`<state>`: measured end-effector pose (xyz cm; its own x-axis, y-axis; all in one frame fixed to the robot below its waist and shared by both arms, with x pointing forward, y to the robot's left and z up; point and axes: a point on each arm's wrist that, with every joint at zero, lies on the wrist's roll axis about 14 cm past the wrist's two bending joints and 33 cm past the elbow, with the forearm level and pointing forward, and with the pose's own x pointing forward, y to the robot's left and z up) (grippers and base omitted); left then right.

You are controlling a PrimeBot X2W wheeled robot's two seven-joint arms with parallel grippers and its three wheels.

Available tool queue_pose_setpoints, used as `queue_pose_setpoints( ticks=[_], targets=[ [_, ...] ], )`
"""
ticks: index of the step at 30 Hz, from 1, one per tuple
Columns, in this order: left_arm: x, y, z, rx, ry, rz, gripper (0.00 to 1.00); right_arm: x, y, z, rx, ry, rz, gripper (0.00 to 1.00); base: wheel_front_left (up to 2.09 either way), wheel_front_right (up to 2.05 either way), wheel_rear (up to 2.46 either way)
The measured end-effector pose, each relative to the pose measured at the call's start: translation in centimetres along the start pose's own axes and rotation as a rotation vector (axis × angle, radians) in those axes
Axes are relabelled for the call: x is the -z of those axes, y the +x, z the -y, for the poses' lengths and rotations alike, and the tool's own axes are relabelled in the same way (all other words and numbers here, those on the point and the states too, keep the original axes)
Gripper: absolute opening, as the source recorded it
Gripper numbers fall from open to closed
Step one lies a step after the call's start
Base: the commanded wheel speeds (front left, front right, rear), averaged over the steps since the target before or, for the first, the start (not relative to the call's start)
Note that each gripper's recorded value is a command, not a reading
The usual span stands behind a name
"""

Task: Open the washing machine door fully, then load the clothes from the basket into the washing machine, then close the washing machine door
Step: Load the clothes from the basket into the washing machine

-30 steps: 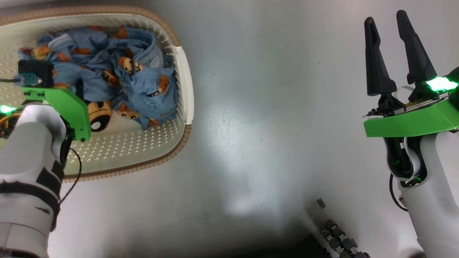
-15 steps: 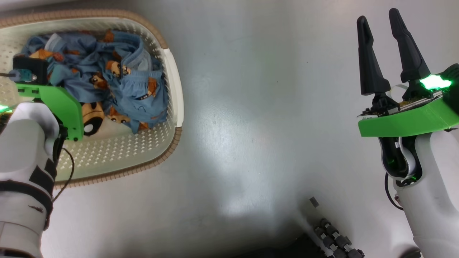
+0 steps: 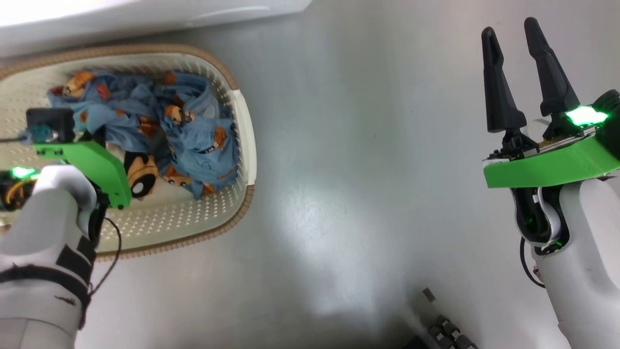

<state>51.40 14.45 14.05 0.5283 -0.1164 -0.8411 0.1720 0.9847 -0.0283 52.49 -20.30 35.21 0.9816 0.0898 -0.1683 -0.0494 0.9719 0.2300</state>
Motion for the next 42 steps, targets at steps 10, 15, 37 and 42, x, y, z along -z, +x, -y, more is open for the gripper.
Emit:
queue_pose_setpoints(
  ticks=[10,15,37,42],
  targets=[
    [-2.7,-3.9,0.6,0.016,-0.067,0.142,0.00,-2.7,-1.6,-0.9,-0.009,0.002,0.038,1.00,0.00,0.00,0.00],
    [-3.7,-5.8,0.6,0.016,-0.078,0.196,0.00,-3.7,-2.5,-1.3,-0.013,0.002,0.051,1.00,0.00,0.00,0.00],
    [-9.4,-19.0,0.0,0.005,-0.104,0.588,0.00,-8.8,-8.6,-3.3,-0.037,0.009,0.136,1.00,0.00,0.00,0.00],
    [-9.8,-21.9,-0.4,-0.018,-0.092,0.666,0.00,-9.6,-9.9,-3.7,-0.040,0.011,0.153,1.00,0.00,0.00,0.00]
  ],
)
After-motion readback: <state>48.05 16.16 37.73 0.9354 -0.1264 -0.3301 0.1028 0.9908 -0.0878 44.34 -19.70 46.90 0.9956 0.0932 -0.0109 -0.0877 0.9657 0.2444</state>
